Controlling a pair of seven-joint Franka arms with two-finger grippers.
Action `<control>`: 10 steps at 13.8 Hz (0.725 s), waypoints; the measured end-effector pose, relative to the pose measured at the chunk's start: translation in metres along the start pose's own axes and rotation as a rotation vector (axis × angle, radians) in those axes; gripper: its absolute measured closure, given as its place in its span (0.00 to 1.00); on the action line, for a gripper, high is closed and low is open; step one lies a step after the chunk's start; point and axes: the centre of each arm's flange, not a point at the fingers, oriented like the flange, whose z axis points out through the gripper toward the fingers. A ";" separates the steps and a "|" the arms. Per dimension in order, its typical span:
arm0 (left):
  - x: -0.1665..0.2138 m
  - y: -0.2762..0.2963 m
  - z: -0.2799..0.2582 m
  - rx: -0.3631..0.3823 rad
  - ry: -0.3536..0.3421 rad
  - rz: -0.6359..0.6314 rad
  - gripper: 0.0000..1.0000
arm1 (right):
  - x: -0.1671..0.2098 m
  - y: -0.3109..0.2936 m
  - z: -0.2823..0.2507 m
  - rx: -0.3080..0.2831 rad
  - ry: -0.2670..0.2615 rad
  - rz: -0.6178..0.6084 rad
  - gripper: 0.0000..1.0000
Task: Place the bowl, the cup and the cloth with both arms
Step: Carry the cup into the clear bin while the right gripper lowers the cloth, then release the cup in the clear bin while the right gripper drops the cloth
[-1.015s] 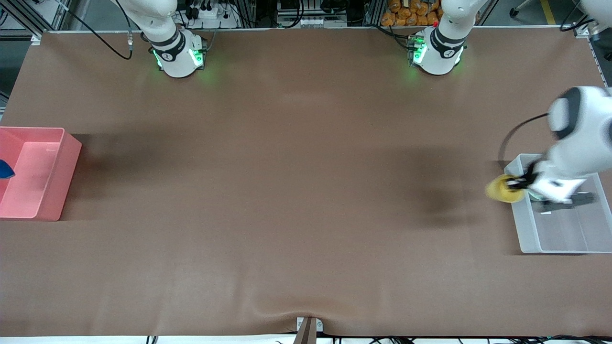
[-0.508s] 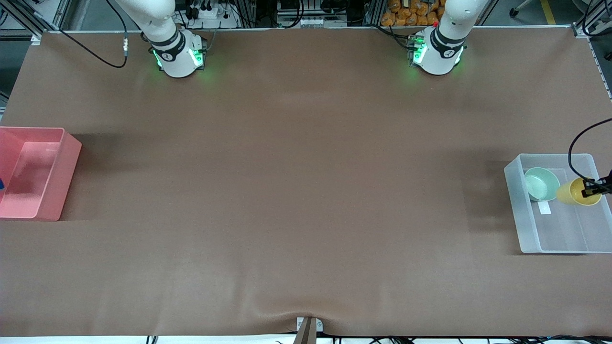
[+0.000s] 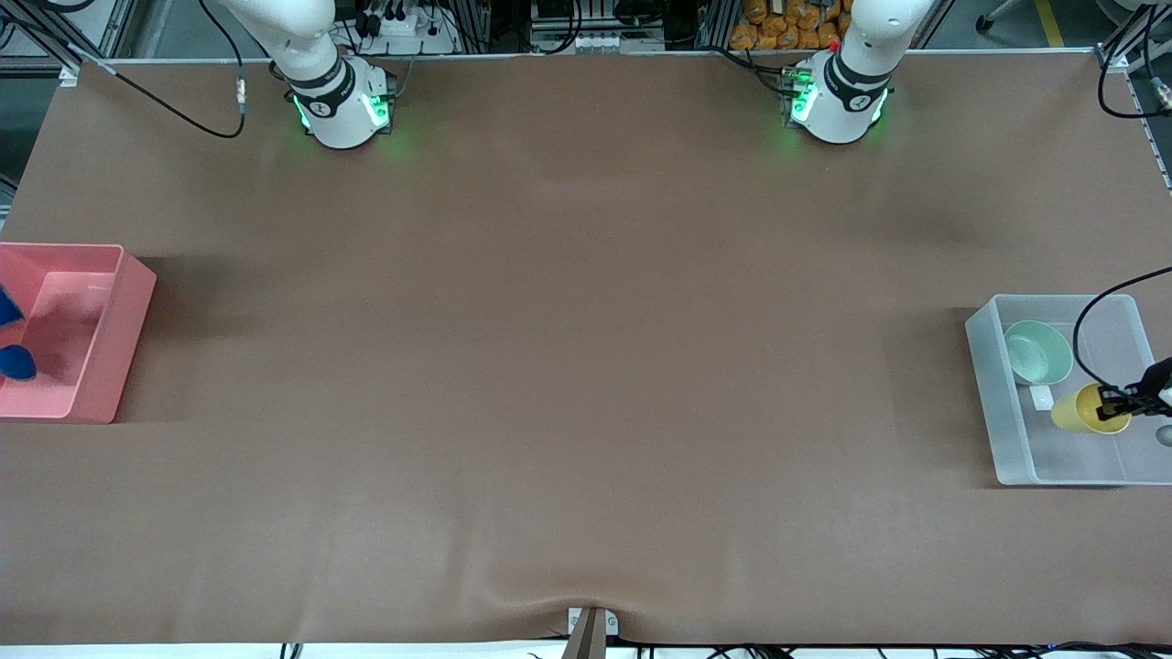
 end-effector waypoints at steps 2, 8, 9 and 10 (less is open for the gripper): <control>-0.001 -0.002 0.019 0.008 0.006 0.007 0.96 | 0.011 -0.015 -0.002 -0.002 0.011 -0.002 0.97; 0.000 0.004 0.046 0.016 0.008 0.022 0.91 | 0.043 -0.056 -0.002 -0.025 0.068 -0.048 0.97; 0.001 0.007 0.047 0.017 0.009 0.026 0.82 | 0.046 -0.055 0.006 -0.033 0.085 -0.048 0.97; 0.003 0.008 0.047 0.022 0.009 0.030 0.70 | 0.049 -0.052 0.015 -0.043 0.109 -0.046 0.97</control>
